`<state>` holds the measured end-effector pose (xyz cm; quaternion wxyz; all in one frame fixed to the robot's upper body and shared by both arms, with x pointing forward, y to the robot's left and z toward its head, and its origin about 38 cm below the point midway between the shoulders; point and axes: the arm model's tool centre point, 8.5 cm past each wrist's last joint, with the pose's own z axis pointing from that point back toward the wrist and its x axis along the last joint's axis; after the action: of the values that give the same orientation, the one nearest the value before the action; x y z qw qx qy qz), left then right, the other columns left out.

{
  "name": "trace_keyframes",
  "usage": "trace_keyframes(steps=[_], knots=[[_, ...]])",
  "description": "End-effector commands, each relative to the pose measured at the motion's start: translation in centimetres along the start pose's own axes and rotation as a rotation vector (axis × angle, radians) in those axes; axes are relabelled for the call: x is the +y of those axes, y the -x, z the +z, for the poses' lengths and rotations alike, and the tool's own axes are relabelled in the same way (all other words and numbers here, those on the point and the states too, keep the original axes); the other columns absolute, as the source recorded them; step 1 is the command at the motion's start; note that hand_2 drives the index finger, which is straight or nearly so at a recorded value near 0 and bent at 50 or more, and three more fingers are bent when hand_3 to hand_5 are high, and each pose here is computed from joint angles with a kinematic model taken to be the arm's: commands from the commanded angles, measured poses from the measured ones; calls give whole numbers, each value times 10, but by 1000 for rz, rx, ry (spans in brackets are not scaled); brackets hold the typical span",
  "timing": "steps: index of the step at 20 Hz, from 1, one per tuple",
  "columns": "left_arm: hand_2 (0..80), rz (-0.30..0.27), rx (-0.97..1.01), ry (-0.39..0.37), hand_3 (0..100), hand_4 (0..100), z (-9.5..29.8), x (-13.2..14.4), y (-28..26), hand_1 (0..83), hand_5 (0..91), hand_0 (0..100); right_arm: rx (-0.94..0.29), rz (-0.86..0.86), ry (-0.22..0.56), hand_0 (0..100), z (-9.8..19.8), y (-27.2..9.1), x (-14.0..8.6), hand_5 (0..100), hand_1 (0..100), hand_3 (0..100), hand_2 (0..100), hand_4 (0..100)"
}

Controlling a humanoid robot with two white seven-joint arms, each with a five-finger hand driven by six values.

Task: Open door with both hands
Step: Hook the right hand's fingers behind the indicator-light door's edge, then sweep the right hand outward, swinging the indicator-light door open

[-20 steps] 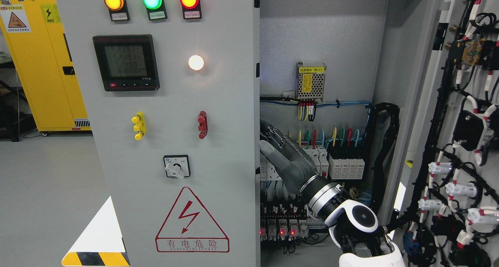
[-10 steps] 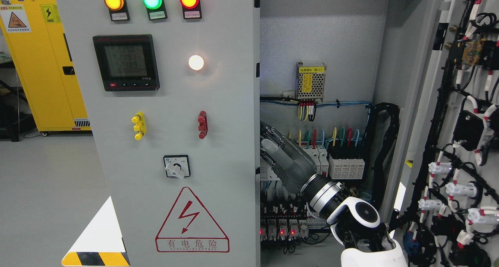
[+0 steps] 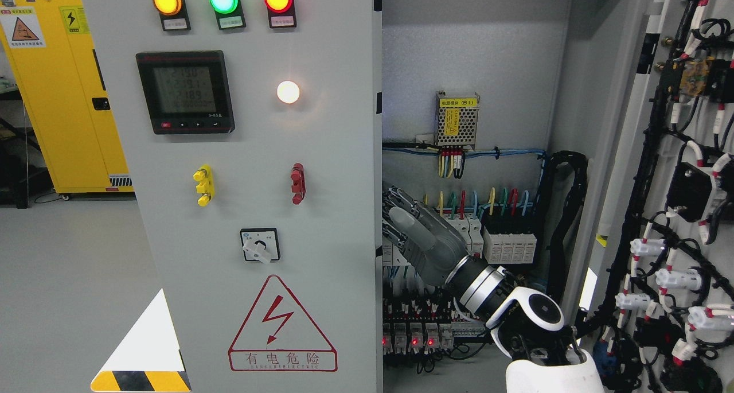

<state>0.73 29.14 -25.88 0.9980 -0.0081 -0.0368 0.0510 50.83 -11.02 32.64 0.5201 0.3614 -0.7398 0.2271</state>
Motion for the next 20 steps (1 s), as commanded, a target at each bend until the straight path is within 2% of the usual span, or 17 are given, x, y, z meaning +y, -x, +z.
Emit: trace_keyframes(steps=[1,5,17,20], knots=[[0,0,8,-4,0,0,0,1,2,556,0,120,28,-22,-37,0,-5,4,3,0,500,0,40,0],[0,0,8,-3,0,0,0,0,2,556,0,120,29,-39,-81,0,-2,2,5,0,500,0,40,0],[0,2,8,-3,0,0,0,0,2,556,0,120,23,-36,-96,0,-3,-3,7,0,500,0,40,0],[0,2,10,-3,0,0,0,0,3,556,0,120,-22,-68,-133,0,-1,-9,12,0,500,0,40,0]])
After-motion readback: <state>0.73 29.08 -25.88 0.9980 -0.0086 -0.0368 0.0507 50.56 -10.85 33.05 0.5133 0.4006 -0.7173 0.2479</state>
